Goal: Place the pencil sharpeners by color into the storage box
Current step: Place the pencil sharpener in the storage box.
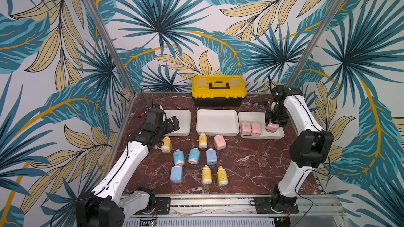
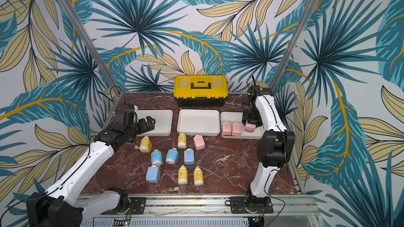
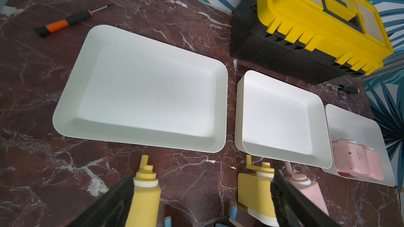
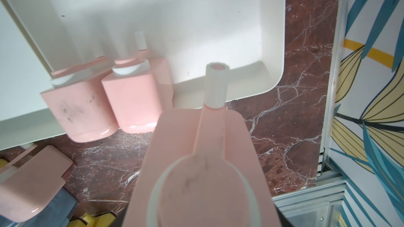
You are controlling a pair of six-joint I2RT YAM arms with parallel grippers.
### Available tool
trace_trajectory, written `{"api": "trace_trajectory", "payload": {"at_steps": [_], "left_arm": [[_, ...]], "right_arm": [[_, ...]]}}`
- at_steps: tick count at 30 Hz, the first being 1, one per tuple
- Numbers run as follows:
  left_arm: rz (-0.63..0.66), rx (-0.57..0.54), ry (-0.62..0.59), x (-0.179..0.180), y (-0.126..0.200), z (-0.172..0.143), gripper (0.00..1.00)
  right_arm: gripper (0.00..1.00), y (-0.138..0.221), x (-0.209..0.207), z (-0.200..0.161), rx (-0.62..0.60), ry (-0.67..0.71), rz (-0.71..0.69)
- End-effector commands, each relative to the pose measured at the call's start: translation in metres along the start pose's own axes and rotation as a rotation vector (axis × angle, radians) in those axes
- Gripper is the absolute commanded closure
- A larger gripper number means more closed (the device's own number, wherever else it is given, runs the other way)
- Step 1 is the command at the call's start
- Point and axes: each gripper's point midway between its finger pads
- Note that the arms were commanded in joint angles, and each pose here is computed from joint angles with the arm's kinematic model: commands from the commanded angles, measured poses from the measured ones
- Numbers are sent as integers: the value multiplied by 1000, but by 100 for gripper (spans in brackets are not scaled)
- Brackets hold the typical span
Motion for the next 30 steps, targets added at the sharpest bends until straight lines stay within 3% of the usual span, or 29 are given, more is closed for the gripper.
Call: {"api": "trace_trajectory", "payload": {"at_steps": [1, 14, 30], "left_arm": [[-15, -15, -15, -8, 2, 7, 0], [7, -6, -12, -5, -5, 7, 1], [9, -6, -36, -7, -7, 9, 1]], "right_arm": [[55, -12, -10, 1, 52, 43, -12], [58, -65, -17, 19, 130, 44, 13], [57, -91, -9, 24, 196, 91, 64]]}}
Point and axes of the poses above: each gripper's point midway between its finger pads, its own y axis back along the fingers, its own x axis along the line the jaws close on, z = x × y, and after that the axes turned 15 degrees about y, right-handed
